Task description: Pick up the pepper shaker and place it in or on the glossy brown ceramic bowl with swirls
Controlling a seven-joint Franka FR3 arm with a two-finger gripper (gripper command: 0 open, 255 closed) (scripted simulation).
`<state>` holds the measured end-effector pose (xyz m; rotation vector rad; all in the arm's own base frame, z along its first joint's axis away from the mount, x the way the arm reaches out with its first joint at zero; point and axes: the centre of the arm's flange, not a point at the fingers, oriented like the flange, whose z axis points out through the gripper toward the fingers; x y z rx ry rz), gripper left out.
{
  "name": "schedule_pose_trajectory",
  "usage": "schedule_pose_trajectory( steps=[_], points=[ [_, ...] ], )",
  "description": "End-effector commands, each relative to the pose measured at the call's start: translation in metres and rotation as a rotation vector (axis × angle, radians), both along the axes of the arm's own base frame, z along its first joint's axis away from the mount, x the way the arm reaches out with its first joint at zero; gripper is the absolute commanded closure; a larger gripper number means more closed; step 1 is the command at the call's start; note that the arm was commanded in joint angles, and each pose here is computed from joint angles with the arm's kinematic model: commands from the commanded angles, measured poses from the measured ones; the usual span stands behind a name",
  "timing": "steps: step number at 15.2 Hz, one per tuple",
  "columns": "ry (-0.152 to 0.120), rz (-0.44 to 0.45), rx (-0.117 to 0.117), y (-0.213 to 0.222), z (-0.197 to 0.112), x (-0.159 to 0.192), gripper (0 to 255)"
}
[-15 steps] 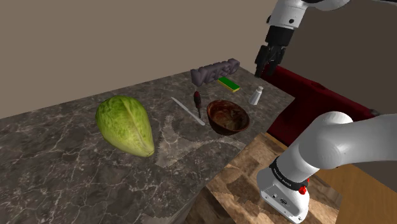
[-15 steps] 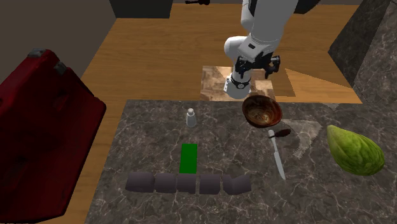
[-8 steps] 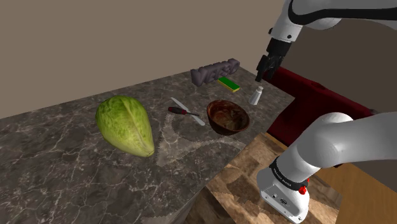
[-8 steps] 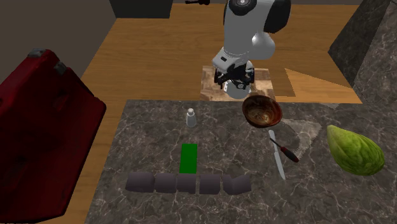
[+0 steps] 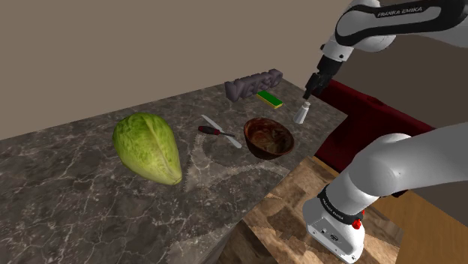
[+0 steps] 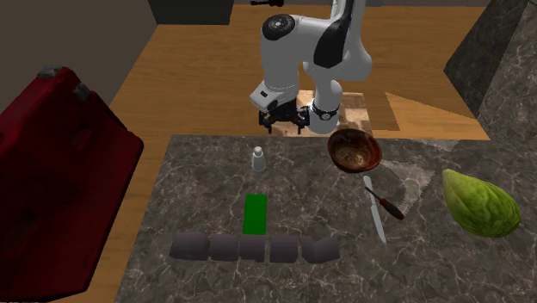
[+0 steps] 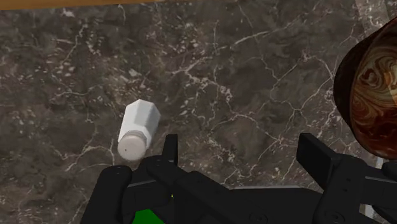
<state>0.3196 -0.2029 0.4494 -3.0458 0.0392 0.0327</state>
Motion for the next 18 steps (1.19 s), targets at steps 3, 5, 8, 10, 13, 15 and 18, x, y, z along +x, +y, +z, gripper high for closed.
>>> schedule_pose_trajectory(
  steps=[3, 5, 8, 10, 13, 15, 18],
  points=[
    [-0.041, 0.001, -0.004, -0.045, -0.024, 0.010, 0],
    [-0.060, 0.000, -0.005, -0.068, -0.035, 0.014, 0],
    [-0.081, 0.000, -0.006, -0.091, -0.048, 0.018, 0],
    [-0.081, 0.000, -0.006, -0.090, -0.058, 0.019, 0],
    [-0.081, 0.000, -0.006, -0.089, -0.074, 0.020, 0],
    [-0.081, 0.000, -0.006, -0.088, -0.087, 0.021, 0],
    [-0.081, 0.000, -0.006, -0.088, -0.087, 0.021, 0]
  ],
)
